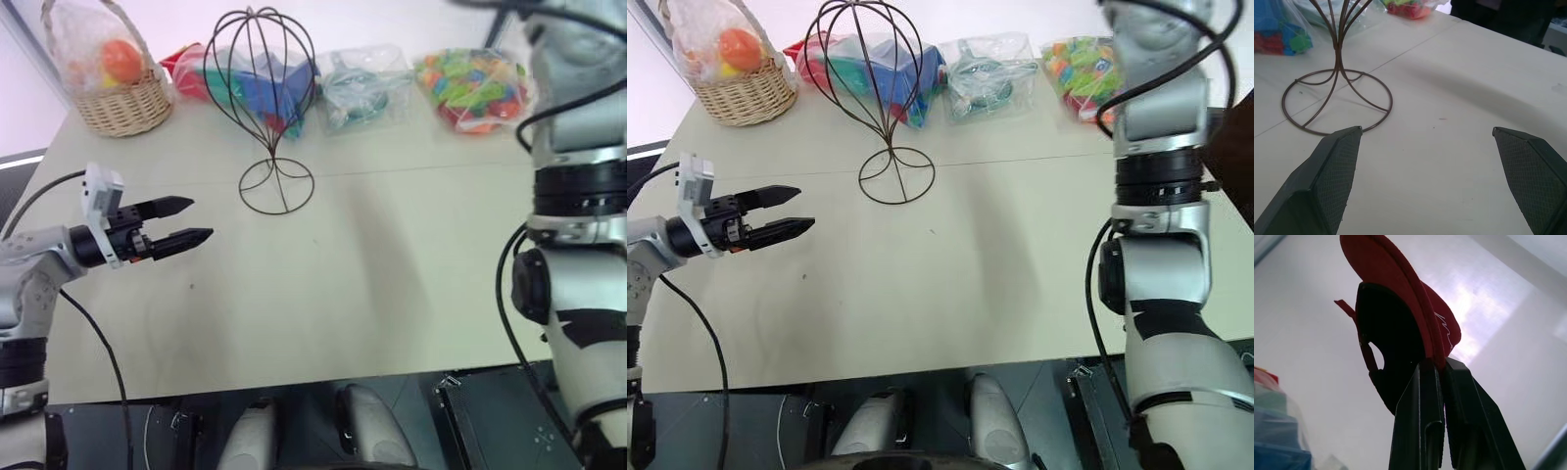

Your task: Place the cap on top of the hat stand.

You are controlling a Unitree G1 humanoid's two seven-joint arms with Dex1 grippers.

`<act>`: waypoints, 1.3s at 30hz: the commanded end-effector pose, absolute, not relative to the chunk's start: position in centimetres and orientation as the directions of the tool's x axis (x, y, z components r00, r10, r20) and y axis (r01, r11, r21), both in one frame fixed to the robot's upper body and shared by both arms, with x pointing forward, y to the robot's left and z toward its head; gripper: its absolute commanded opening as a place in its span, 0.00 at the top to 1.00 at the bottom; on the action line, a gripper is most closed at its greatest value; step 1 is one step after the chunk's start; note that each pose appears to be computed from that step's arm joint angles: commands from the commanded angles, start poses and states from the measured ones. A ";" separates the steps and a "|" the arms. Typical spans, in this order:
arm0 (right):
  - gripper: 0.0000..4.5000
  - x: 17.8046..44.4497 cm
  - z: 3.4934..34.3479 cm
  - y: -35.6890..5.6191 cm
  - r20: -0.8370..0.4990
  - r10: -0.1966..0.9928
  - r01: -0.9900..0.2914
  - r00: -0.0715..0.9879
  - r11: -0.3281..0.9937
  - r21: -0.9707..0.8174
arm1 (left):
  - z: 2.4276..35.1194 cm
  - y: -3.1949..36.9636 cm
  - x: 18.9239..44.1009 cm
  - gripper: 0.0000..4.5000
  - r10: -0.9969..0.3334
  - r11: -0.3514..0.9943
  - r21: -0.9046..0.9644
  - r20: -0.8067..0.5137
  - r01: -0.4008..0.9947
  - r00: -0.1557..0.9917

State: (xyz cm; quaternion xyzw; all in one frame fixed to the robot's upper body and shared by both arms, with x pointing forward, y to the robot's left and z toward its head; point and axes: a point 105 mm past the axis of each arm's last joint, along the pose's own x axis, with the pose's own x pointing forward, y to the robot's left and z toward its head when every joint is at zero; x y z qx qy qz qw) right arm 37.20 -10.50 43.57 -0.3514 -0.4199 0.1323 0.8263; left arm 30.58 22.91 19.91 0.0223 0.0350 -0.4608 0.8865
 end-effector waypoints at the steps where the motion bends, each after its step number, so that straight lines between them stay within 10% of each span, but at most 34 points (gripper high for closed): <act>1: 0.99 35.6 42.5 -7.2 0.606 0.596 0.151 0.527 0.635 -0.757 | 21.0 23.0 30.4 0.00 -0.809 0.583 0.057 -0.056 0.810 0.586; 19: 0.99 36.6 36.2 -4.7 0.585 0.574 0.443 0.574 0.384 -0.810 | 24.4 25.8 28.2 0.00 -0.715 0.690 0.129 -0.036 0.712 0.699; 39: 0.99 33.5 30.6 -5.0 0.458 0.591 0.300 0.664 0.350 -0.887 | 28.2 26.6 28.7 0.00 -0.690 0.713 0.201 0.034 0.672 0.723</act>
